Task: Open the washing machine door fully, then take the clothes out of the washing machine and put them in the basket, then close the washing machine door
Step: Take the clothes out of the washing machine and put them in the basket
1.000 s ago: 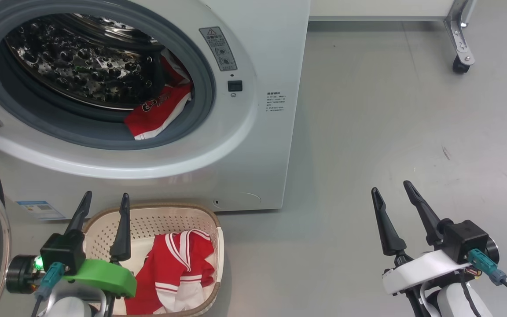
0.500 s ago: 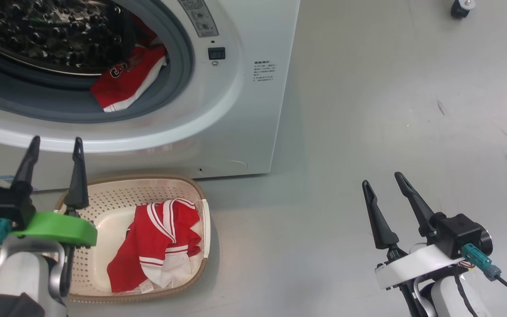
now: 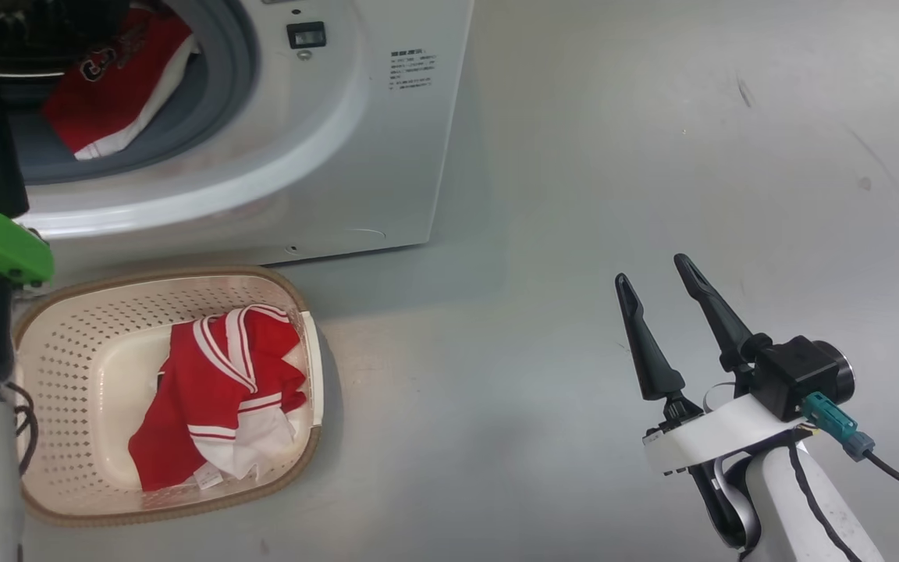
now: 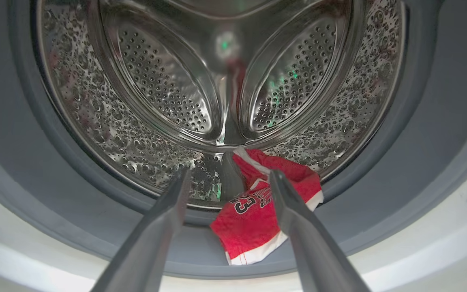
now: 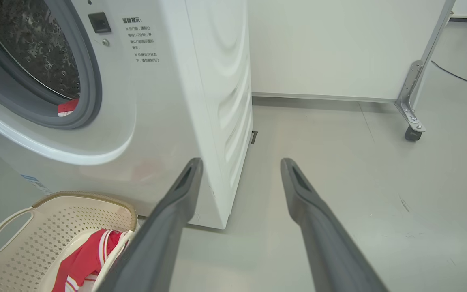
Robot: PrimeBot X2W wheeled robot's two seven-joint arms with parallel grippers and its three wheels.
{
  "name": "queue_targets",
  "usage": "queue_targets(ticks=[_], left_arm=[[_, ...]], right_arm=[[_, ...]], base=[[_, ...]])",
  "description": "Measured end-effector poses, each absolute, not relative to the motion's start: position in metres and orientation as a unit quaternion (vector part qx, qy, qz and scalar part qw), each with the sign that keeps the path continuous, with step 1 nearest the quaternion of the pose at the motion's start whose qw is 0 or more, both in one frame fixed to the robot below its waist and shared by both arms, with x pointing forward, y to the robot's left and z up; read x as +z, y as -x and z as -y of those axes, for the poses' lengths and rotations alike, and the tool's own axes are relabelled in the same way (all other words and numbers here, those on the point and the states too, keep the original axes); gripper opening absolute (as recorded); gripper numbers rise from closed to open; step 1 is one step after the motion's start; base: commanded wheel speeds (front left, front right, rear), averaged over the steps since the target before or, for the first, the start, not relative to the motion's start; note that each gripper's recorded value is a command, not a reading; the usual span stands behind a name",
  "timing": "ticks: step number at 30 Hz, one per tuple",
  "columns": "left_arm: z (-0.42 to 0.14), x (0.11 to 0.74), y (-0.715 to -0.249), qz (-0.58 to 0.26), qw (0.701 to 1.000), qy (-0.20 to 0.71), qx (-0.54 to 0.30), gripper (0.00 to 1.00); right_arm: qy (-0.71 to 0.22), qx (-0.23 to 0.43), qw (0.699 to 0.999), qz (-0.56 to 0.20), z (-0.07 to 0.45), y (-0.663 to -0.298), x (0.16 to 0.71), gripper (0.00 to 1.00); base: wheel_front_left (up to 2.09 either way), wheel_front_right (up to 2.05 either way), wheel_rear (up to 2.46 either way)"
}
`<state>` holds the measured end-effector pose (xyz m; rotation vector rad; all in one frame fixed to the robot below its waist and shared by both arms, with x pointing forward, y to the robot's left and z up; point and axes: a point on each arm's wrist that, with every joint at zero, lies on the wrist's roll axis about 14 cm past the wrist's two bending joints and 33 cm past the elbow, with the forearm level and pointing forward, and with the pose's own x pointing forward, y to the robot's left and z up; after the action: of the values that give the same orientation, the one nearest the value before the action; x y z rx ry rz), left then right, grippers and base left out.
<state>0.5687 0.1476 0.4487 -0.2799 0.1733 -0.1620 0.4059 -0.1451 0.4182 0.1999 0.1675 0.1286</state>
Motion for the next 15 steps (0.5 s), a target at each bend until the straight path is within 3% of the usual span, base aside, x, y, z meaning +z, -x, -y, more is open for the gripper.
queue_targets(ticks=[15], left_arm=[[-0.099, 0.412, -0.624, -0.226, 0.925, 0.276, -0.133, 1.0]], right_arm=[[-0.088, 0.035, 0.99, -0.1, 0.167, -0.413, 0.404, 1.0]], base=[[0.0, 0.0, 0.0]])
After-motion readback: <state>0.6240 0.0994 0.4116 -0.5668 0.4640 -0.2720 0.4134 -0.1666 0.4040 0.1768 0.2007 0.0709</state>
